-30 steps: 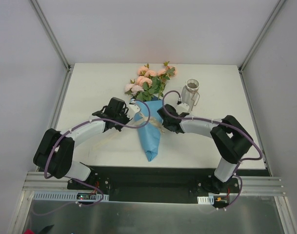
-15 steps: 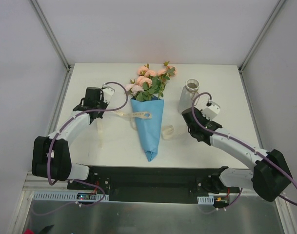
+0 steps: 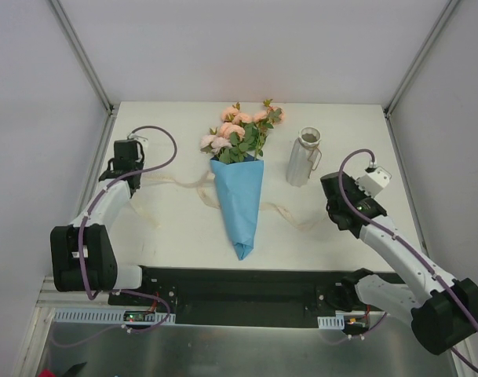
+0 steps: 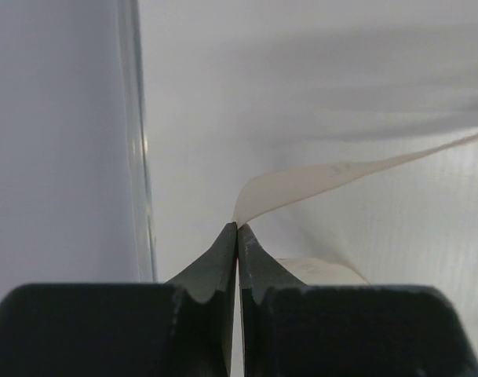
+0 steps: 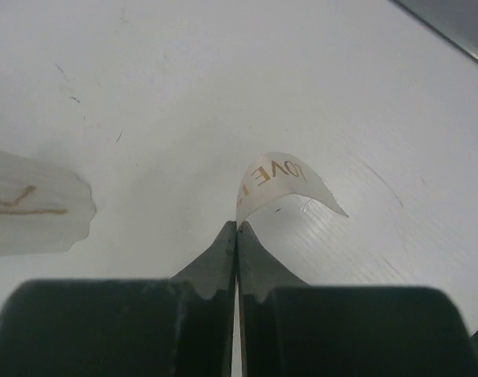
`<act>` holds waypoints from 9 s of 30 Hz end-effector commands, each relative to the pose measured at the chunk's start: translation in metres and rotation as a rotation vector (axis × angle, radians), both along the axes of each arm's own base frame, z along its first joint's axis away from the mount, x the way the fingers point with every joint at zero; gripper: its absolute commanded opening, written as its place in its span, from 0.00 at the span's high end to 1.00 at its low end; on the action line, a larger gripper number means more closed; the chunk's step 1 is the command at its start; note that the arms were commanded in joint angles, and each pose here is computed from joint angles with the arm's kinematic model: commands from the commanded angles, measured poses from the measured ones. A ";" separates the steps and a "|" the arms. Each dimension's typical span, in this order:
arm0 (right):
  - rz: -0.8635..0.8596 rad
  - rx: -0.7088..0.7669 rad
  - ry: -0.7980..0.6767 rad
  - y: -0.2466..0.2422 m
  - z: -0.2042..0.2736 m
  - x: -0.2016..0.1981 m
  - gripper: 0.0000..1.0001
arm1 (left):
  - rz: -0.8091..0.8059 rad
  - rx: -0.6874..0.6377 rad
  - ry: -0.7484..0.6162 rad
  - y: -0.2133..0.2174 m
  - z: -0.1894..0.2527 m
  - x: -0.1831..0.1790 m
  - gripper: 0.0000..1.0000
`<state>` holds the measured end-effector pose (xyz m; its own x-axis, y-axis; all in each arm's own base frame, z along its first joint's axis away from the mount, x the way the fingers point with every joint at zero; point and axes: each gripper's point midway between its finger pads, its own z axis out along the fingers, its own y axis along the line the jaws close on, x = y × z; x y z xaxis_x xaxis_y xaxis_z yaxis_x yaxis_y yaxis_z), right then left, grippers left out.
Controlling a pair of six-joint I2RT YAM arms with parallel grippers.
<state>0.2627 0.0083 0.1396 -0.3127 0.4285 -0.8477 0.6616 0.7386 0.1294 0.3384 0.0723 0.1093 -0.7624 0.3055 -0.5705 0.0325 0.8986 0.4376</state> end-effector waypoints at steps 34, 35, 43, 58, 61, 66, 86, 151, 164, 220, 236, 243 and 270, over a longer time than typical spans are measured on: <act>1.747 -0.787 0.359 0.326 -0.029 -0.115 0.04 | -0.296 -0.723 -0.029 -0.120 0.083 -0.053 0.01; 1.746 -0.796 0.365 0.325 -0.034 -0.115 0.04 | -0.296 -0.722 -0.027 -0.120 0.083 -0.053 0.01; 1.669 -0.909 0.339 0.327 -0.057 -0.096 0.04 | -0.278 -0.702 -0.028 -0.116 0.080 -0.052 0.01; 1.371 -0.984 0.043 0.345 -0.023 -0.051 0.04 | -0.260 -0.657 -0.025 -0.108 0.074 -0.056 0.01; 1.349 -0.895 -0.055 0.345 0.006 -0.052 0.04 | -0.257 -0.643 -0.027 -0.106 0.073 -0.056 0.01; 1.296 -0.854 -0.130 0.339 0.035 -0.052 0.04 | -0.260 -0.639 -0.035 -0.105 0.075 -0.056 0.01; 1.260 -0.670 -0.176 0.300 0.069 -0.080 0.04 | -0.305 -0.667 -0.080 -0.114 0.094 -0.057 0.01; 0.461 -0.579 -0.306 0.108 0.239 -0.046 0.22 | -0.808 -0.744 0.500 -0.295 -0.013 -0.005 0.14; 0.883 -0.112 -0.239 0.156 0.228 0.009 0.04 | -0.834 -0.777 0.534 -0.300 -0.027 -0.011 0.30; 1.240 0.244 0.126 0.241 0.055 -0.038 0.05 | -1.450 -0.766 0.749 -0.273 0.131 -0.301 0.64; 1.527 0.032 0.257 0.316 -0.005 -0.134 0.07 | -1.505 -0.545 0.536 -0.250 0.178 -0.281 0.62; 1.491 -0.080 0.252 0.308 -0.014 -0.133 0.04 | -1.237 -0.466 0.146 -0.250 0.218 -0.198 0.57; 1.161 -0.032 0.317 0.348 -0.036 0.113 0.48 | -0.559 -0.562 0.007 -0.201 0.171 -0.054 0.01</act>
<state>0.3509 0.3479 0.0910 -0.7080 -0.3082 -0.6354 -0.4216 0.9063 0.0301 0.2812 -0.1232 0.3239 -0.4930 0.2948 -0.8186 0.5297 0.8481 -0.0137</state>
